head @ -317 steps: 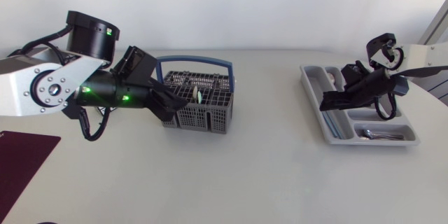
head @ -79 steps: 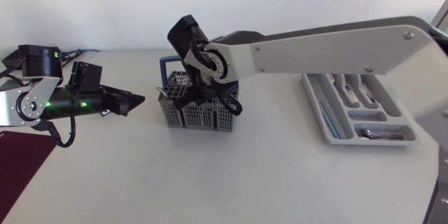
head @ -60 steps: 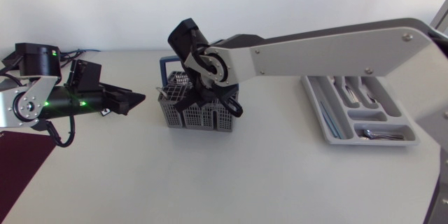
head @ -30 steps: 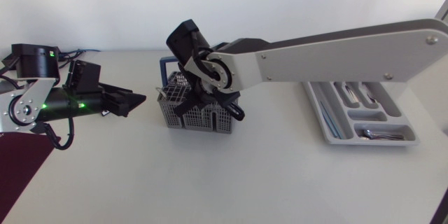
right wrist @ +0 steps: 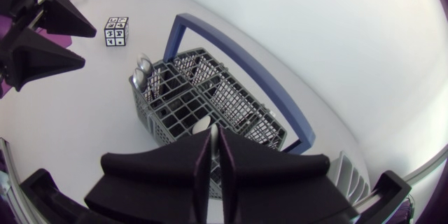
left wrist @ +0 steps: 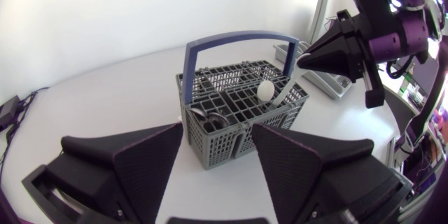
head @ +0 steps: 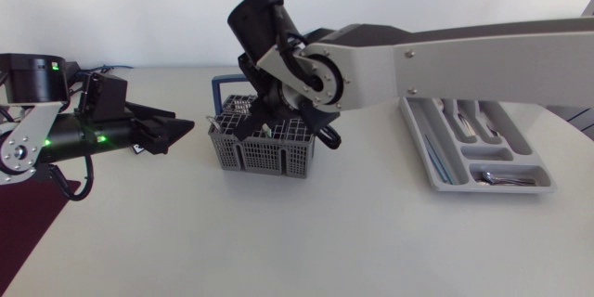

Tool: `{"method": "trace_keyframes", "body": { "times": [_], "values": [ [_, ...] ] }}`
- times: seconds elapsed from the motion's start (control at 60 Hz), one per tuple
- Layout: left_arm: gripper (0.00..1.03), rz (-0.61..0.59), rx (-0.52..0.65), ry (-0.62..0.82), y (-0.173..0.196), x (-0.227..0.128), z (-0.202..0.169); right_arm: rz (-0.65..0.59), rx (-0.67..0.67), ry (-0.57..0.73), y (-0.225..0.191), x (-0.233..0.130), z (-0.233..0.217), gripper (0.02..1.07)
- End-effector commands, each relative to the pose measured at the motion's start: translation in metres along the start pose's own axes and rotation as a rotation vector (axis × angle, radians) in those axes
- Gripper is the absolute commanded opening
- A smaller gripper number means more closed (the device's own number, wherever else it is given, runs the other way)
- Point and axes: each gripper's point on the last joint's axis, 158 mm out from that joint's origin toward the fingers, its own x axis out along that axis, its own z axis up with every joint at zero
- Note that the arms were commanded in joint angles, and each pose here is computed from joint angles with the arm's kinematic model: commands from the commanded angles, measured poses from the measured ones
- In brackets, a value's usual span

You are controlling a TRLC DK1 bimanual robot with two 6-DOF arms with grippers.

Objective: Transfer all utensils from the basket to the drawer tray.

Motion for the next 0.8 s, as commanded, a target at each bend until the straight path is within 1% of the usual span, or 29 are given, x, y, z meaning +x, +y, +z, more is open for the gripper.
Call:
{"method": "trace_keyframes", "body": {
  "times": [0.0, 0.067, 0.083, 0.167, 0.35, 0.4, 0.583, 0.617, 0.783],
  "values": [
    [0.7, -0.023, 0.013, 0.0, -0.011, -0.003, -0.006, -0.005, -0.015, -0.046, -0.003, -0.018, 0.009, 0.1],
    [0.7, -0.027, 0.023, -0.013, -0.015, -0.005, -0.001, -0.004, -0.015, -0.064, -0.005, -0.026, 0.013, 0.1],
    [0.7, -0.035, 0.032, -0.019, -0.02, -0.007, 0.002, -0.005, -0.015, -0.082, -0.008, -0.034, 0.017, 0.1],
    [0.71, -0.049, 0.052, -0.035, -0.029, -0.011, 0.009, -0.001, -0.016, -0.115, -0.012, -0.049, 0.022, 0.1],
    [0.72, -0.119, 0.091, -0.041, -0.064, -0.019, 0.02, 0.042, -0.012, -0.18, -0.017, -0.083, 0.026, 0.1],
    [0.75, -0.144, 0.103, -0.04, -0.075, -0.022, 0.024, 0.052, -0.011, -0.199, -0.019, -0.092, 0.026, 0.1],
    [0.75, -0.272, 0.118, -0.04, -0.117, -0.033, 0.035, 0.174, -0.015, -0.239, -0.008, -0.122, 0.021, 0.1],
    [0.77, -0.302, 0.112, -0.035, -0.125, -0.035, 0.035, 0.198, -0.018, -0.239, -0.005, -0.126, 0.019, 0.1],
    [0.78, -0.427, 0.11, -0.034, -0.153, -0.05, 0.039, 0.306, -0.021, -0.239, 0.007, -0.141, 0.007, 0.1]
  ]
}}
